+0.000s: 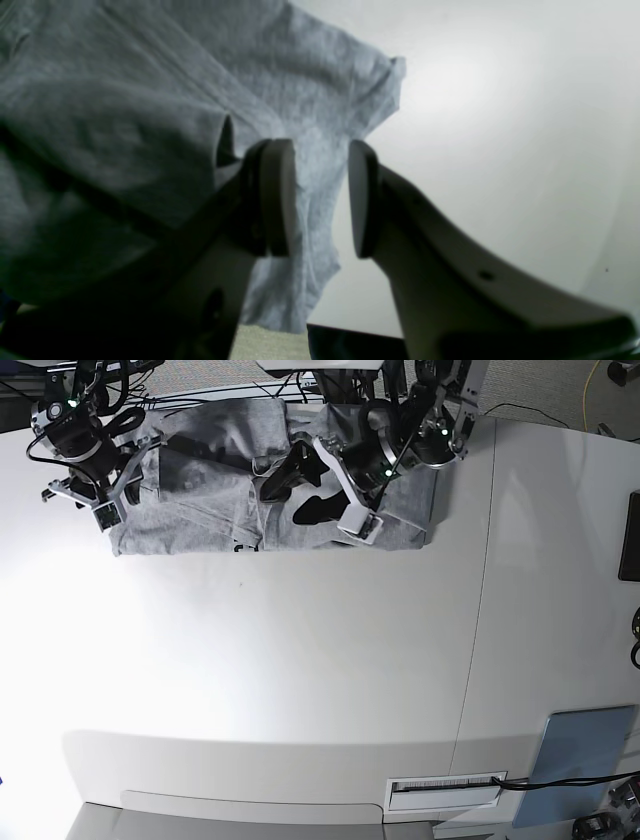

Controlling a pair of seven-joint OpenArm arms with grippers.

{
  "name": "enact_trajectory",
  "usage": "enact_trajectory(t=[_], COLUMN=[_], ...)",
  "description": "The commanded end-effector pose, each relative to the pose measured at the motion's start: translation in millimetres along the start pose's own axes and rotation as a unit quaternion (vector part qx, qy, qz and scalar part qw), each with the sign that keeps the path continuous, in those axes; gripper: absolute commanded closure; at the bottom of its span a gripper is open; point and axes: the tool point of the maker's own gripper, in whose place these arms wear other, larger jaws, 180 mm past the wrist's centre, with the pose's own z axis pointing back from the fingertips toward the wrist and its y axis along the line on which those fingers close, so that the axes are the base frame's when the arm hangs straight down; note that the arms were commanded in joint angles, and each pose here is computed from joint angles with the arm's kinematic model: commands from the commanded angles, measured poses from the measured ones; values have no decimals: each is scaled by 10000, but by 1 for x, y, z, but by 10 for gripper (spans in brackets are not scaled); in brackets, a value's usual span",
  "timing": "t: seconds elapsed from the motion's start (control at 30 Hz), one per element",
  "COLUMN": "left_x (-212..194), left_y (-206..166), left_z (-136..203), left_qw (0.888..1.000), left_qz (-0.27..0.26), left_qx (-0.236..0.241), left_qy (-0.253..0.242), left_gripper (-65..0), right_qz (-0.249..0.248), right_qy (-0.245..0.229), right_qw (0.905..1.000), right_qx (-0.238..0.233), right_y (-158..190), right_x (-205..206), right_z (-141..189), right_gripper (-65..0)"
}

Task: Fold the T-shirt properly
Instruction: 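Fold the shirt end held by the left gripper toward the right gripper, then open the left gripper and lift it off the folded end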

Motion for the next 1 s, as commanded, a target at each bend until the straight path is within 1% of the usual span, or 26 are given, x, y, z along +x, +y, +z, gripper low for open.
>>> enact_trajectory(t=[0.0, 0.13, 0.27, 0.4, 0.5, 0.57, 0.67, 0.8, 0.87, 0.97], left_x=[7, -17, -35, -56, -72, -80, -85, -94, -91, -86], left_y=[-6, 3, 11, 27, 24, 17, -2, -32, -43, -53], left_z=[3, 18, 34, 50, 59, 63, 61, 43, 30, 16], left_qw=[9998, 9976, 9959, 9922, 9893, 9890, 9891, 9851, 9851, 9827], left_qz=[-118, -294, -342, -298, -335, -209, -215, -436, -598, -843], left_qx=[-143, -88, 73, 446, 349, 213, -174, -623, -678, -738], left_qy=[-63, 626, 837, 1126, 1380, 1452, 1446, 1543, 1465, 1475], left_gripper=[-405, -392, -382, -382, -382, -382, -382, -382, -382, -382], right_qz=[77, 95, 97, 97, 96, 96, 94, 93, 92, 93], right_qy=[-149, -177, -317, -342, -340, -340, -338, -307, -253, -75], right_qw=[9998, 9997, 9994, 9993, 9993, 9993, 9993, 9994, 9996, 9999], right_qx=[-81, -107, -105, -104, -104, -104, -105, -104, -104, -106], right_y=[-5, -6, -6, -6, -6, -6, -6, -6, -6, -6], right_x=[8, 9, 14, 15, 15, 15, 14, 13, 11, 5], right_z=[4, 4, 4, 4, 4, 4, 4, 4, 4, 4], right_gripper=[-186, -186, -186, -186, -186, -186, -186, -186, -186, -186])
